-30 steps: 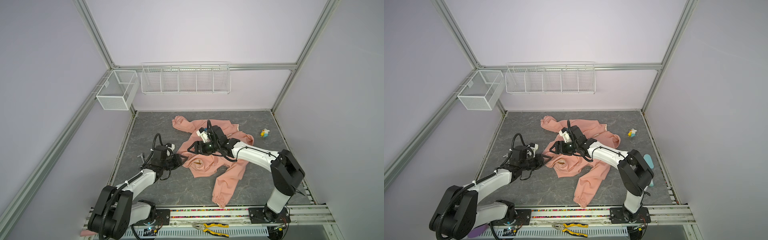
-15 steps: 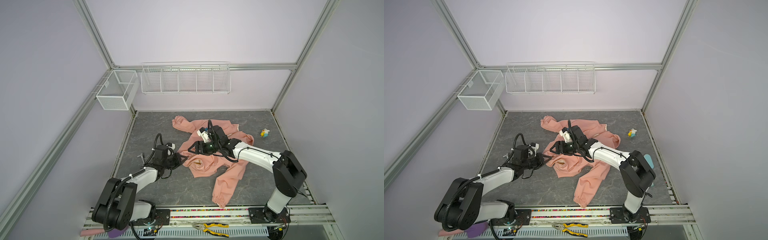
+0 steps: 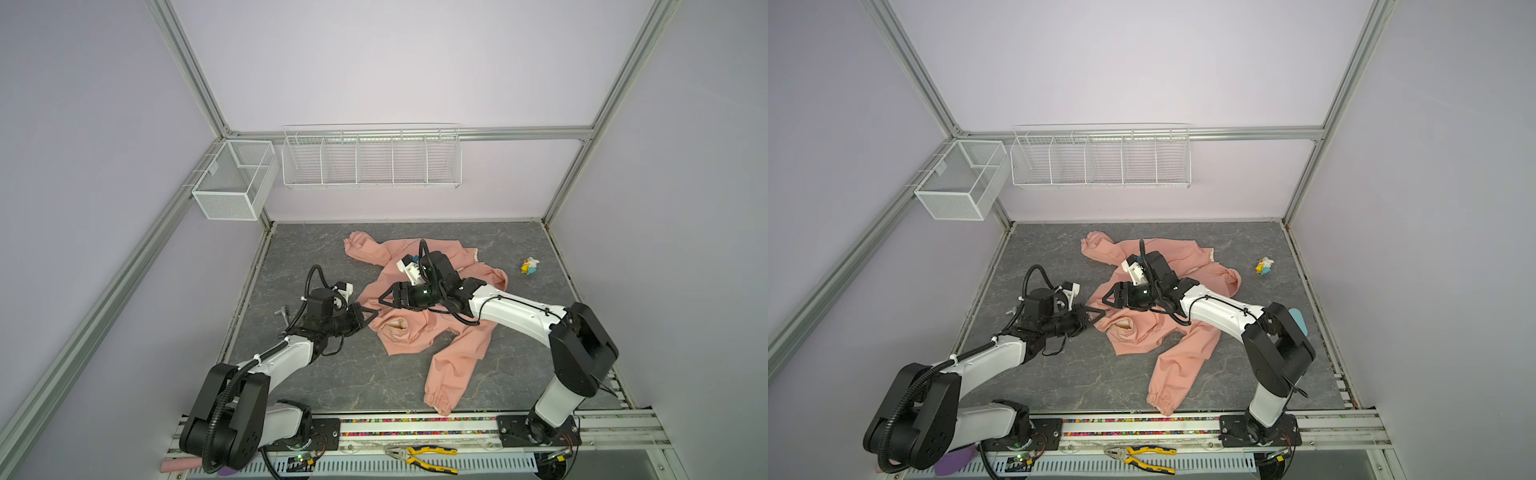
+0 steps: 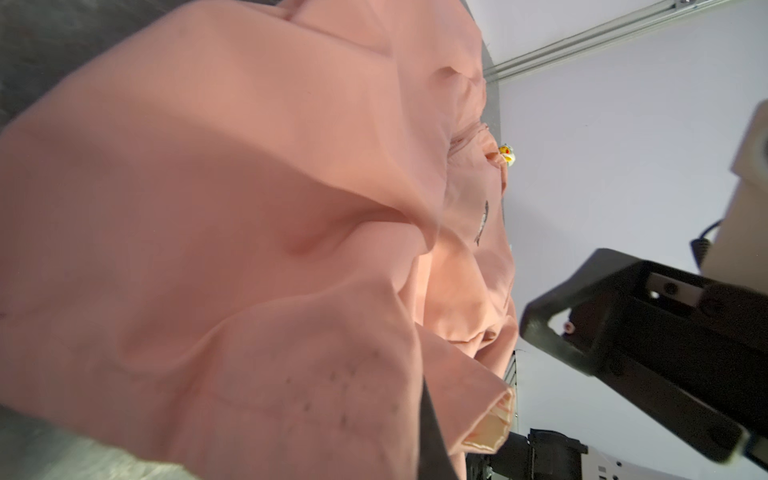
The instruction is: Zip up the jacket
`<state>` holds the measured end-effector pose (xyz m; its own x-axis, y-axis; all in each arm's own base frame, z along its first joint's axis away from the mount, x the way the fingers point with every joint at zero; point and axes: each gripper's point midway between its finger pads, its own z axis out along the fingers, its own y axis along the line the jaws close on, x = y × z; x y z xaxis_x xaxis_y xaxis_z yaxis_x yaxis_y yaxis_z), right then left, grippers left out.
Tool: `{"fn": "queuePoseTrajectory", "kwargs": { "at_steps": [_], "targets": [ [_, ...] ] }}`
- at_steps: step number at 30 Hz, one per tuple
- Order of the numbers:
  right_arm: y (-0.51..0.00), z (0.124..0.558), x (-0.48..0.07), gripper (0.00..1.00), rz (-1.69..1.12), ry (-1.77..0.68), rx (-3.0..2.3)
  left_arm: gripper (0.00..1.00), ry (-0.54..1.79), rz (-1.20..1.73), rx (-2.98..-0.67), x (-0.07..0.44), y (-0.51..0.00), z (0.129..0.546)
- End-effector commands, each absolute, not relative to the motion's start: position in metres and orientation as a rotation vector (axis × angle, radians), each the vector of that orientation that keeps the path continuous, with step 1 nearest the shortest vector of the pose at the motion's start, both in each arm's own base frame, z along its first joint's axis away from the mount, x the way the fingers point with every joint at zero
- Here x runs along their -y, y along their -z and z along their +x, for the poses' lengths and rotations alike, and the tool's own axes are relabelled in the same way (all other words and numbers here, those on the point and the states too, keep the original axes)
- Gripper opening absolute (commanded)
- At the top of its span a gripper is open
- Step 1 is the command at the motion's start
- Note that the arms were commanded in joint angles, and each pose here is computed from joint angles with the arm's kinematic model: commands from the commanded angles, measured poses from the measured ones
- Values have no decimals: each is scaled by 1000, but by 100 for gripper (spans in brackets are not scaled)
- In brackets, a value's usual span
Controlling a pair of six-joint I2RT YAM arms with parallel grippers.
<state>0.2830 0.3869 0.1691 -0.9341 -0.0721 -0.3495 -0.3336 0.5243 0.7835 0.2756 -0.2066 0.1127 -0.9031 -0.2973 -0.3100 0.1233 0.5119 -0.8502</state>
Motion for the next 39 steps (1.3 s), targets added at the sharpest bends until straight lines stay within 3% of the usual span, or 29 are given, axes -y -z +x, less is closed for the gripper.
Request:
{"fn": "queuePoseTrajectory", "kwargs": {
  "at_steps": [1, 15, 28, 39],
  "targets": [
    [-187, 285, -378, 73, -337, -1416, -2428, 0, 1494, -12, -2194, 221, -160, 280],
    [-205, 286, -372, 65, -329, -1508, -2342, 0, 1734, 111, -2059, 237, -208, 268],
    [-210, 290, -375, 65, -322, -1568, -2304, 0, 1774, 135, -2048, 239, -215, 263],
    [-202, 283, -378, 52, -332, -1567, -2330, 0, 1771, 131, -2049, 239, -214, 263]
  ]
}}
